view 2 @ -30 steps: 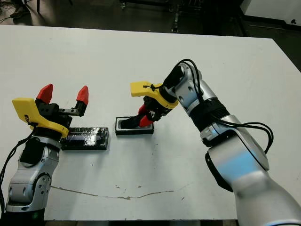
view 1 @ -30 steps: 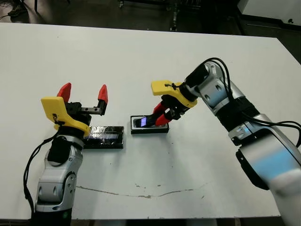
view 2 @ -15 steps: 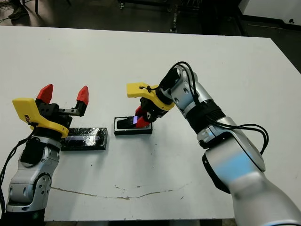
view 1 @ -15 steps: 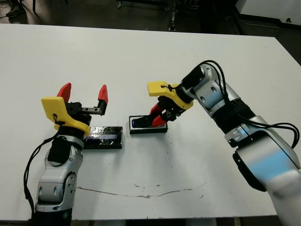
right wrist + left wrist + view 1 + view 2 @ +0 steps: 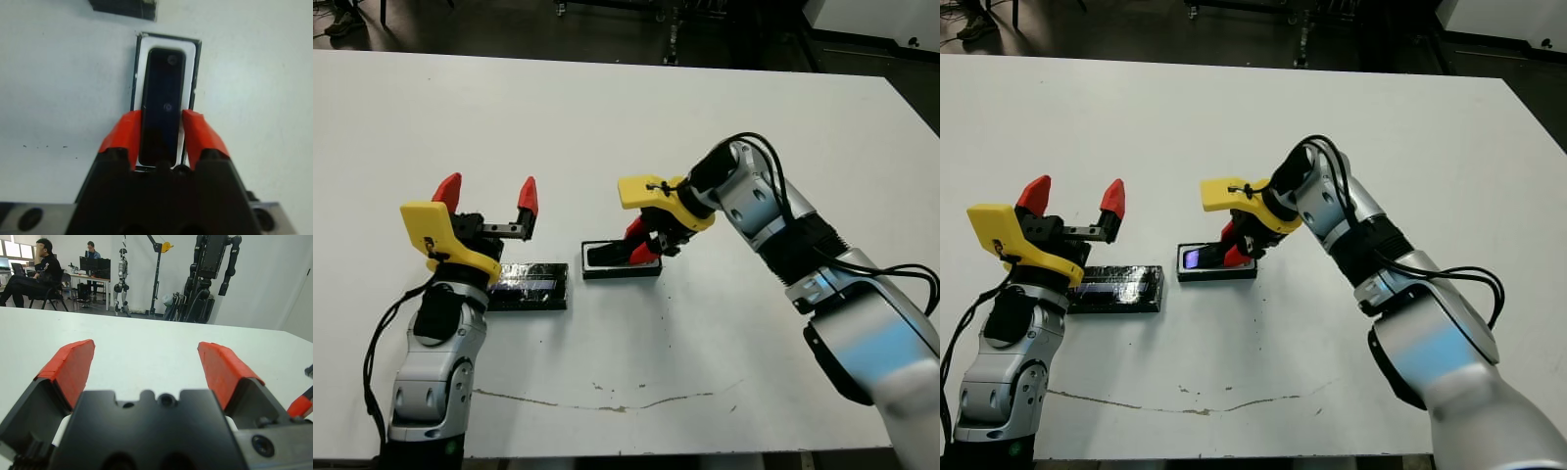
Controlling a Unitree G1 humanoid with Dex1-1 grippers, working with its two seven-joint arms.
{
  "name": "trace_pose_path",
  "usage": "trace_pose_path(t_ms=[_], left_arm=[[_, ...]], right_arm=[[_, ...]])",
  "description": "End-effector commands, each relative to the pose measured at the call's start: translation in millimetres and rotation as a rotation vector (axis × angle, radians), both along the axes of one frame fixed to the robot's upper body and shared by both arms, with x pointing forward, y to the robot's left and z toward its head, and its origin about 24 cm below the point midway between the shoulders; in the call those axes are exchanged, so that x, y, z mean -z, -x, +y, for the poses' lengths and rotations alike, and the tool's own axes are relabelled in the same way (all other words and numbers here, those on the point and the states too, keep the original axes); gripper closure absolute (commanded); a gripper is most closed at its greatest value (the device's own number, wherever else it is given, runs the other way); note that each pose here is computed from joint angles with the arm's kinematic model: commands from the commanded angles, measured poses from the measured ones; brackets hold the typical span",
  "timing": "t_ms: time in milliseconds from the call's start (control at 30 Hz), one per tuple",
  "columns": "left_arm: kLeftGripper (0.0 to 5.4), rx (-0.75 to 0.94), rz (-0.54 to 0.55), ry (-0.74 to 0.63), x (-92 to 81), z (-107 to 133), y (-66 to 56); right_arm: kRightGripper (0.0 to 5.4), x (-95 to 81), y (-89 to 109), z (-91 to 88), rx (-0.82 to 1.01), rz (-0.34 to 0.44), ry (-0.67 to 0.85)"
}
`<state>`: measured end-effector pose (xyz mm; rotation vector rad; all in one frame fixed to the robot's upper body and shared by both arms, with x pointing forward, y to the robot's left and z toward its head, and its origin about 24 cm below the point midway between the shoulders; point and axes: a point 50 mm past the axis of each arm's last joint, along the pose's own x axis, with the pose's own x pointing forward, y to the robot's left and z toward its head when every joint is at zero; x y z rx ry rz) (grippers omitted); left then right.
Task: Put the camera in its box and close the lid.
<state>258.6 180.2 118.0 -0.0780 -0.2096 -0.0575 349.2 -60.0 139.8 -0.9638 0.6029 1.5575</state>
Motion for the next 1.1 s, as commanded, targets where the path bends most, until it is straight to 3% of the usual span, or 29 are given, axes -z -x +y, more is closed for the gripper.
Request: trace_pose_path(t_ms=[33,133,300,567,733,967,1100], left_arm=[[0.0,-0.01,0.02,0.007,5.5,3,2.8],[0.0,-0.011,0.025,0.01,6.1,3,3.3],[0.0,-0.017,0.025,0.007,6.9,3,3.7],[0.0,-0.016,0.028,0.012,7.8,3,3.8],[0.0,-0.013,0.03,0.013,7.9,3,3.7],[0.0,-0.014,0.028,0.008,7.8,3,3.9],[0.0,-0.02,0.031,0.006,7.8,3,4.1]], right_arm=[[2.51,8.3,2.1,1.3,-0.062,0.0,0.022],[2.07,4.4,-0.9,0.0,-0.093,-0.049,0.014],[1.34,0.0,-7.0,-6.4,-0.017,-0.035,-0.009],[0.03,-14.8,-13.6,-14.8,-0.031,-0.106,-0.025],[0.03,-28.9,-20.3,-22.6,0.062,-0.066,-0.052],[0.03,-60.3,-28.5,-37.7,0.134,-0.113,-0.172],[0.03,-81.3,-31.3,-47.1,0.189,-0.178,-0.26]])
